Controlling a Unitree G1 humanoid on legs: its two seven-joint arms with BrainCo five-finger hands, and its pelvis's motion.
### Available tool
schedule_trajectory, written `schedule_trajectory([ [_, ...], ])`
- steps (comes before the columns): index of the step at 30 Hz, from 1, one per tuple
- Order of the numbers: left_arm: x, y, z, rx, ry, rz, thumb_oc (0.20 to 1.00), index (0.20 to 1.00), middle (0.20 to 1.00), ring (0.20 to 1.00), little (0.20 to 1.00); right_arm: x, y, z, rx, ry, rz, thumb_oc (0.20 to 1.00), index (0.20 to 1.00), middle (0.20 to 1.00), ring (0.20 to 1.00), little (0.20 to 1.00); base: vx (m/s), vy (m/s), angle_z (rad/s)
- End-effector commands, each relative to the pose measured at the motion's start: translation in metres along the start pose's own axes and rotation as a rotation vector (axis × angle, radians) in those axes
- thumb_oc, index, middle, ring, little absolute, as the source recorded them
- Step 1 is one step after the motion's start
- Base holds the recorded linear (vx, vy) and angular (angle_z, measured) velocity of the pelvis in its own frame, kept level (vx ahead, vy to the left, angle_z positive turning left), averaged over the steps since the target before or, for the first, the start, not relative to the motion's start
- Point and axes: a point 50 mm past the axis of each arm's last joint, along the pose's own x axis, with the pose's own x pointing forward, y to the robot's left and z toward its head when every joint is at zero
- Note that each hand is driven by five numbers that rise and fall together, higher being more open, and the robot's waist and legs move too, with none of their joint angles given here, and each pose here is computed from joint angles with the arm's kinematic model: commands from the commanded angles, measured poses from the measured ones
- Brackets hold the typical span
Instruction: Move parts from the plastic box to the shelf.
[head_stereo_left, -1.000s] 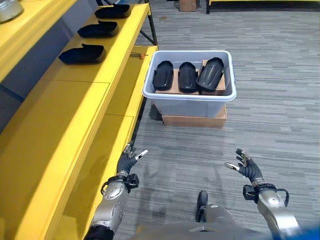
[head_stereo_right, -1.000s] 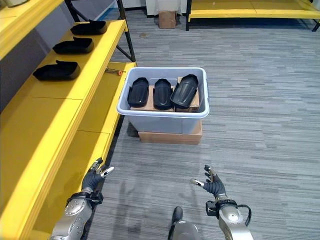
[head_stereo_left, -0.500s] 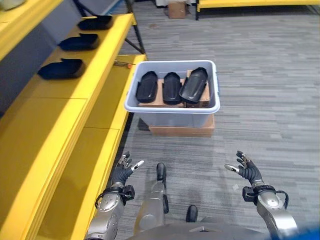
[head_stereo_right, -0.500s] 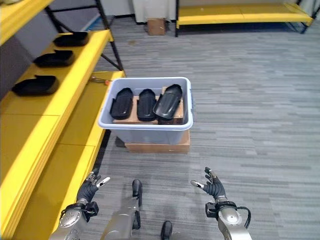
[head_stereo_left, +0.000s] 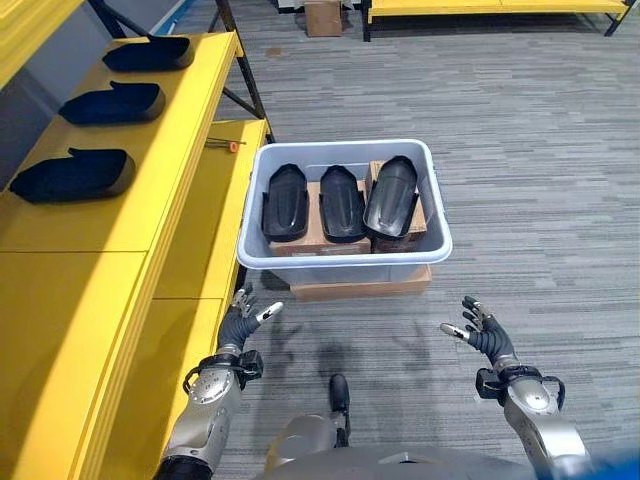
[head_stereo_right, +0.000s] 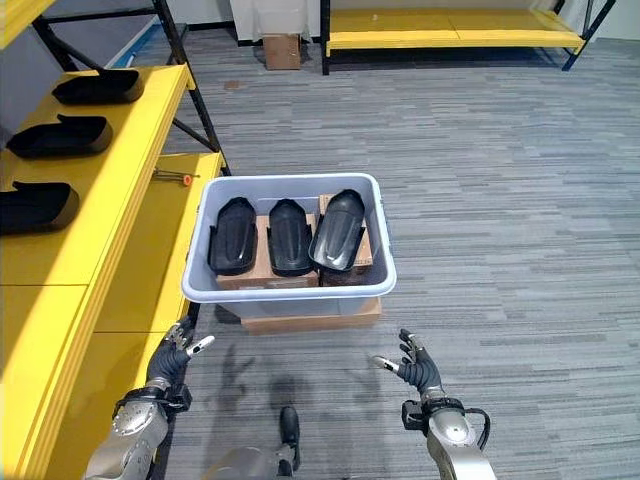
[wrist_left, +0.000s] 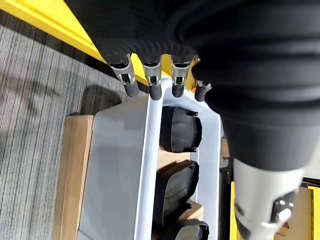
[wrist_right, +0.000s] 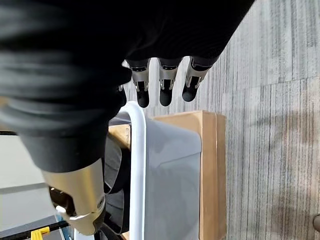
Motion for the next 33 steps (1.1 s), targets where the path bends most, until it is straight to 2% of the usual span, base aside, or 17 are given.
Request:
schedule_trajectory([
  [1, -0.004, 0.011, 0.013, 0.007, -0.072, 0.016, 1.000, 1.000, 1.000, 1.000, 1.000, -0.005, -0.004, 0.007, -0.030, -0.049, -0.003, 1.000, 1.000, 1.000, 1.000, 1.000, 0.10, 0.084, 0.06],
  [13, 0.004, 0.003, 0.028, 0.104, -0.114, -0.064, 1.000, 1.000, 1.000, 1.000, 1.000, -0.002, 0.007, 0.014, -0.018, -0.087, 0.037, 1.000, 1.000, 1.000, 1.000, 1.000, 0.10, 0.148, 0.24],
  [20, -0.003, 0.013, 0.014, 0.081, -0.069, -0.028, 1.000, 1.000, 1.000, 1.000, 1.000, -0.006, 0.002, 0.017, -0.029, -0.101, 0.043, 1.000, 1.000, 1.000, 1.000, 1.000, 0.22, -0.133, -0.03],
  [33, -0.006, 0.002, 0.000, 0.015, -0.025, -0.041, 1.000, 1.000, 1.000, 1.000, 1.000, -0.010, -0.013, 0.018, -0.033, -0.101, 0.006, 1.000, 1.000, 1.000, 1.000, 1.000, 0.12, -0.126, 0.21],
])
